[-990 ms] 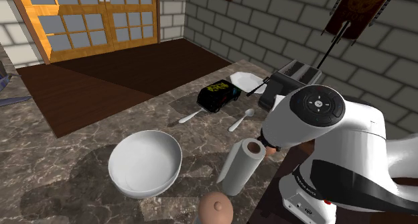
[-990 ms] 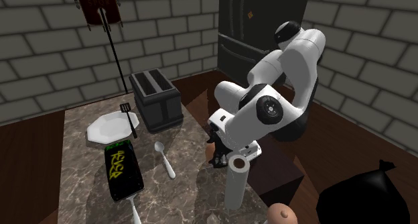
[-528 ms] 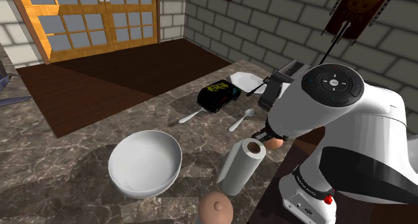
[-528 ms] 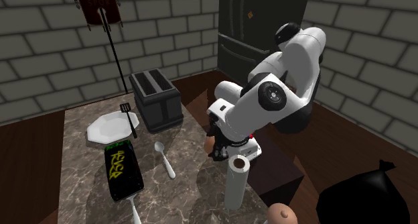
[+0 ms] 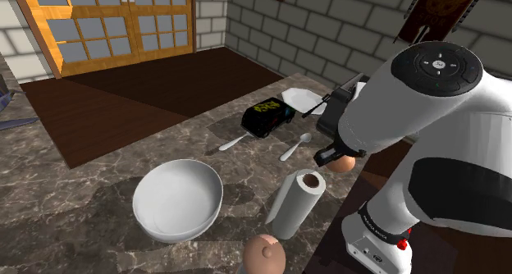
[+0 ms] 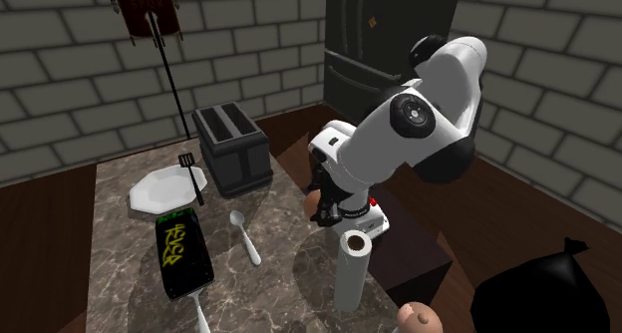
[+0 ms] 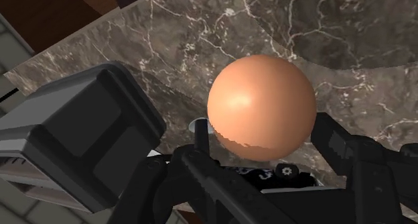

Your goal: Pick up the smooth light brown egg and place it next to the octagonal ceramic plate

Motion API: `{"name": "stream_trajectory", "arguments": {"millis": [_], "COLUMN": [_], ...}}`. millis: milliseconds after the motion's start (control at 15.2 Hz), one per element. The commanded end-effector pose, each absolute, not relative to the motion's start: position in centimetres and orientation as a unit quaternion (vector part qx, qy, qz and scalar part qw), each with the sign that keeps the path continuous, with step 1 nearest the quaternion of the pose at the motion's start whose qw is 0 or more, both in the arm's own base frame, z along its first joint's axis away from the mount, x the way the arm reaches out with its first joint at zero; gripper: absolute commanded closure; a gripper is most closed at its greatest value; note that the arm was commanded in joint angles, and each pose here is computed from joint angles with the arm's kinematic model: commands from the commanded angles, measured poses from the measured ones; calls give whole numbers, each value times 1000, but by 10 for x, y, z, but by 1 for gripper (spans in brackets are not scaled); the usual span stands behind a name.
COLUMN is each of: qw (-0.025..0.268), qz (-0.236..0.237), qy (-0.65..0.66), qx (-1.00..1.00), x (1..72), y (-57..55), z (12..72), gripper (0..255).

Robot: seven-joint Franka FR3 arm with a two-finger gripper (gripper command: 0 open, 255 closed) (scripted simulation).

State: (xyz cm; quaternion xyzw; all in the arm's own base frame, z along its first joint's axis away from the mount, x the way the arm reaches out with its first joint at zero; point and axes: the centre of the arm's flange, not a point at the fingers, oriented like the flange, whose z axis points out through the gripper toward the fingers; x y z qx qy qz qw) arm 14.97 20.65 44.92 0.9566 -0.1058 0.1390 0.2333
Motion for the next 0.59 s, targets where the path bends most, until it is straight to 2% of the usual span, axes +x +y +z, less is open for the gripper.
{"name": "stream_trajectory", "arguments": {"millis": [0, 528], "qw": [233, 233], "qz": [139, 139], "qy": [-106, -106], "qx": [957, 957], "x": [150, 208], "y": [207, 135], "z": [460, 461], "gripper": [255, 255]}}
